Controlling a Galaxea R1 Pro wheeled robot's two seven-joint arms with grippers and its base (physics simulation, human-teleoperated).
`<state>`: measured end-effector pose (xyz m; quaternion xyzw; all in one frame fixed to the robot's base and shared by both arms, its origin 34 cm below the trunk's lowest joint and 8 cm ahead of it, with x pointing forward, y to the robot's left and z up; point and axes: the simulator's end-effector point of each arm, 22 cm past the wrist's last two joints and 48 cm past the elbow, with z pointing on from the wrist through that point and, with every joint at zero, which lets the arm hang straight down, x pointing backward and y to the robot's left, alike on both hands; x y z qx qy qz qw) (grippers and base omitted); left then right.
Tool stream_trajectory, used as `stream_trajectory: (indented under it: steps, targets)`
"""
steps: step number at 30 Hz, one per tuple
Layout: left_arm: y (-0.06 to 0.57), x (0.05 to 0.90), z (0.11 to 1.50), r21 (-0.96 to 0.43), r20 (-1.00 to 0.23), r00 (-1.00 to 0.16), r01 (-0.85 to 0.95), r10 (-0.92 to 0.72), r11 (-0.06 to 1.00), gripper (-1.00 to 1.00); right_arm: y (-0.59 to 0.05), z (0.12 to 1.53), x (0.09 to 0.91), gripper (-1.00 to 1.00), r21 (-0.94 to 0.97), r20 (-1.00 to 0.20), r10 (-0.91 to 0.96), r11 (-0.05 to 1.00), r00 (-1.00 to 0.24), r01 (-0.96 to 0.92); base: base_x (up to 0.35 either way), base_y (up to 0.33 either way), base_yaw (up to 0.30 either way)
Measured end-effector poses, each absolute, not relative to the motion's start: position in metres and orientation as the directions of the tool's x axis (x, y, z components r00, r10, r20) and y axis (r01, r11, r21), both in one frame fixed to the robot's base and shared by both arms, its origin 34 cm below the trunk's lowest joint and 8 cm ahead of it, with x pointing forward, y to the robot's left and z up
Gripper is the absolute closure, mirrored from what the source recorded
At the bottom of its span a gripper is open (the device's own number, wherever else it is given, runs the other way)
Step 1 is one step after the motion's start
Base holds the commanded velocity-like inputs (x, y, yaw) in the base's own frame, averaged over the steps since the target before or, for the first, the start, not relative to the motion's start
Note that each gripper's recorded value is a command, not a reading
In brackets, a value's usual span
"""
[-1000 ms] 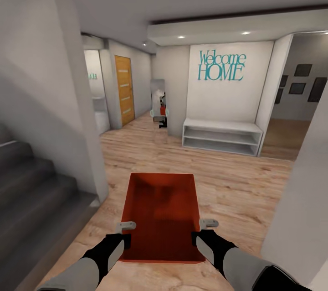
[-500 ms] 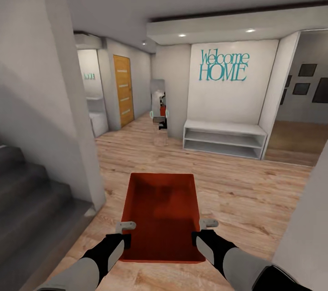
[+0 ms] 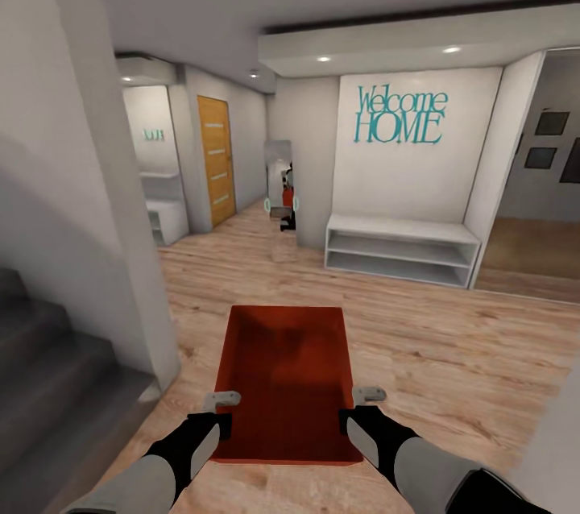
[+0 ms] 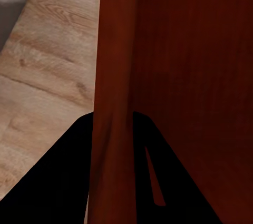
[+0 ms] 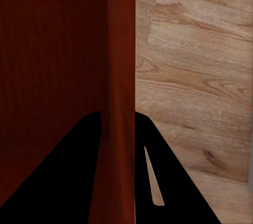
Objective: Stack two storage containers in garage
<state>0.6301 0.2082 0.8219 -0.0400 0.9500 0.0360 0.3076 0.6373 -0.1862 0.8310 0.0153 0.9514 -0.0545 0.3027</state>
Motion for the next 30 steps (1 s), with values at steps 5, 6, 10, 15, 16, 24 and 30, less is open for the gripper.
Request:
stream_trajectory:
  steps: [5,6,10,15,16,24,30]
  targets:
    - [0.2082,0.6301,0.8219,0.044,-0.587,-0.808,-0.098,-0.054,0.994,1.0,-0.1862,0.831,0.6373,1.0,-0.094,-0.578,-0.004,0.994,-0.816,0.062,0.322,0.0,0.0]
    - [0.2082,0.6301,0.8218,0.044,-0.587,-0.808,-0.098,-0.054,0.994,1.0,-0.1862,0.831,0.6373,1.0,-0.094,-0.578,-0.004,0.994,-0.816,0.062,0.322,0.0,0.0]
    - [0.2082,0.6301,0.8219,0.044,-0.587,-0.808,-0.098,-0.054,0.994,1.0,-0.1862,0.831,0.6373,1.0,-0.094,-0.578,-0.004,0.994,-0.816,0.062,0.322,0.0,0.0]
    - [0.2081,0.6301,0.8219,0.044,-0.587,-0.807,-0.098,-0.054,0.994,1.0,-0.1863,0.831,0.6373,1.0,-0.094,-0.578,-0.004,0.994,-0.816,0.062,0.322,0.0,0.0]
    - [0.2082,0.6302,0.8219,0.044,-0.588,-0.807,-0.098,-0.054,0.994,1.0,-0.1863,0.831,0.6374,1.0,-0.094,-0.578,-0.004,0.994,-0.816,0.062,0.322,0.0,0.0]
    - [0.2082,0.6301,0.8219,0.044,-0.587,-0.808,-0.098,-0.054,0.994,1.0,-0.1862,0.831,0.6373,1.0,-0.094,-0.578,-0.004,0.994,-0.816,0.062,0.322,0.0,0.0]
    - [0.208,0.6297,0.8215,0.043,-0.586,-0.808,-0.098,-0.054,0.994,1.0,-0.1864,0.8308,0.6371,1.0,-0.095,-0.577,-0.004,0.994,-0.817,0.062,0.322,0.0,0.0]
